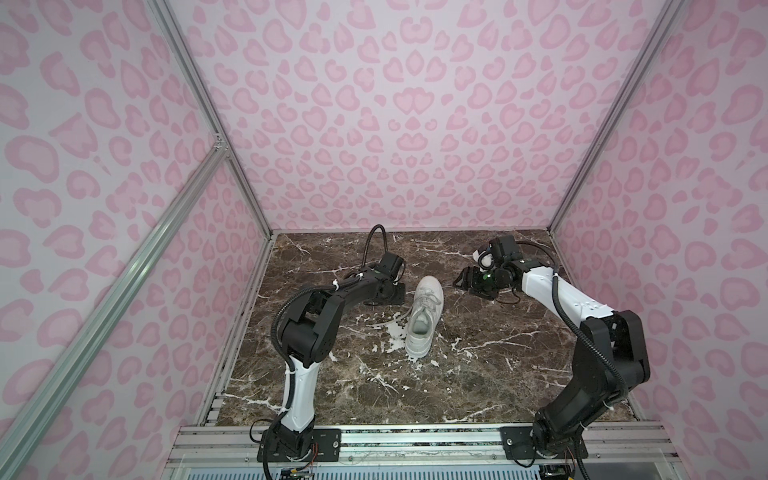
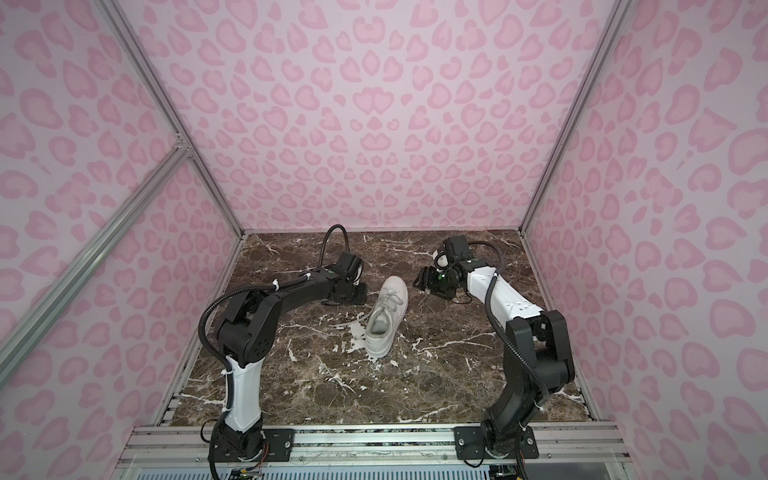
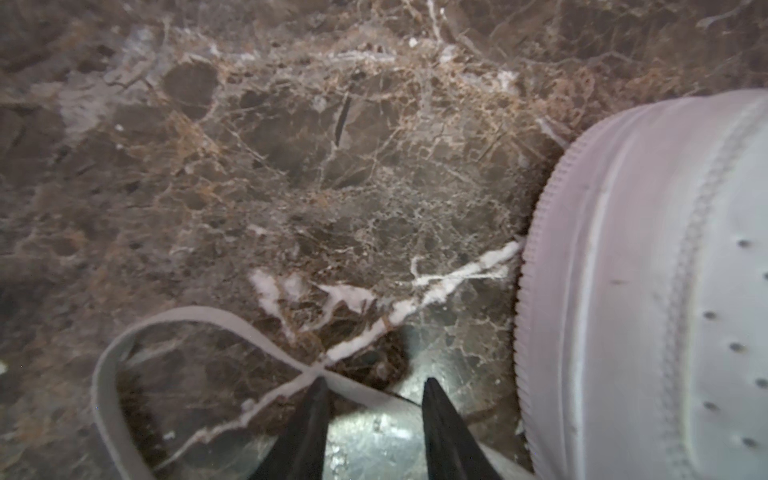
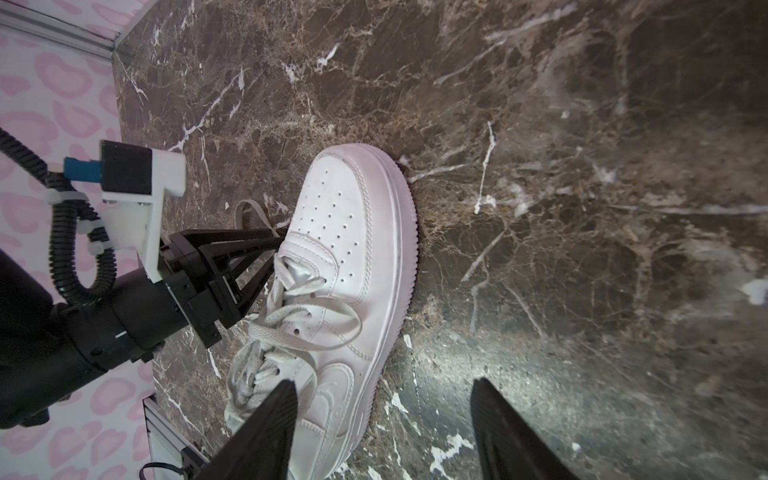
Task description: Tie the shoes
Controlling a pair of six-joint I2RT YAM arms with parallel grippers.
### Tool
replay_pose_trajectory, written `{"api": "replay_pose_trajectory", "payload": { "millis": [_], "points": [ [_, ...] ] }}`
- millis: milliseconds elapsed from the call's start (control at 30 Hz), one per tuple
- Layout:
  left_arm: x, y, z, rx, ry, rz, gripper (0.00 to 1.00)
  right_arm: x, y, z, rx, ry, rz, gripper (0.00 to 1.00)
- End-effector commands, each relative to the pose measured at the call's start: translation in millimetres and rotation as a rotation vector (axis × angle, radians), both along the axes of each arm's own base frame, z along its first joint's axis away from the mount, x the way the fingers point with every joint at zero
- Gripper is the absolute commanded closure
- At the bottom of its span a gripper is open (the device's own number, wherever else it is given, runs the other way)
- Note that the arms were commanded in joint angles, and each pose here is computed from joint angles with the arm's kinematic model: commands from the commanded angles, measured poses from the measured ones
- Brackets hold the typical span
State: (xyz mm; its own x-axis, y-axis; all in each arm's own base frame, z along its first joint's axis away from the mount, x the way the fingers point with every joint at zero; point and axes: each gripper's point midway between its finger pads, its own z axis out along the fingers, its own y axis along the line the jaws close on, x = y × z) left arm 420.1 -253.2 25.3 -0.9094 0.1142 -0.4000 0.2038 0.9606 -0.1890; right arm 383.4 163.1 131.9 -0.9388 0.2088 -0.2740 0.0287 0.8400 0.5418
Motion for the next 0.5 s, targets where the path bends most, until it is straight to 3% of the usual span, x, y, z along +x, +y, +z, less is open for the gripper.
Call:
{"api": "replay_pose_trajectory", "payload": {
  "millis": [0,133,300,467],
  "points": [
    [1,3,-4,0.032,0.016,0.014,0.62,-2,-2,0,-0.001,-0.007,0.009,0.32],
    [-2,0,-11,0.06,0.041,-0.005,0.71,-1,-5,-1,-0.005,-0.009,0.006,0.32],
    [-3,0,-8,0.065,0.045,-0.014,0.92,1,-5,-2,-0.002,-0.024,0.01,0.33],
    [2,-1,24,0.037,-0.011,-0.009,0.96,4,1,6,0.006,-0.094,0.075,0.33]
  ]
}}
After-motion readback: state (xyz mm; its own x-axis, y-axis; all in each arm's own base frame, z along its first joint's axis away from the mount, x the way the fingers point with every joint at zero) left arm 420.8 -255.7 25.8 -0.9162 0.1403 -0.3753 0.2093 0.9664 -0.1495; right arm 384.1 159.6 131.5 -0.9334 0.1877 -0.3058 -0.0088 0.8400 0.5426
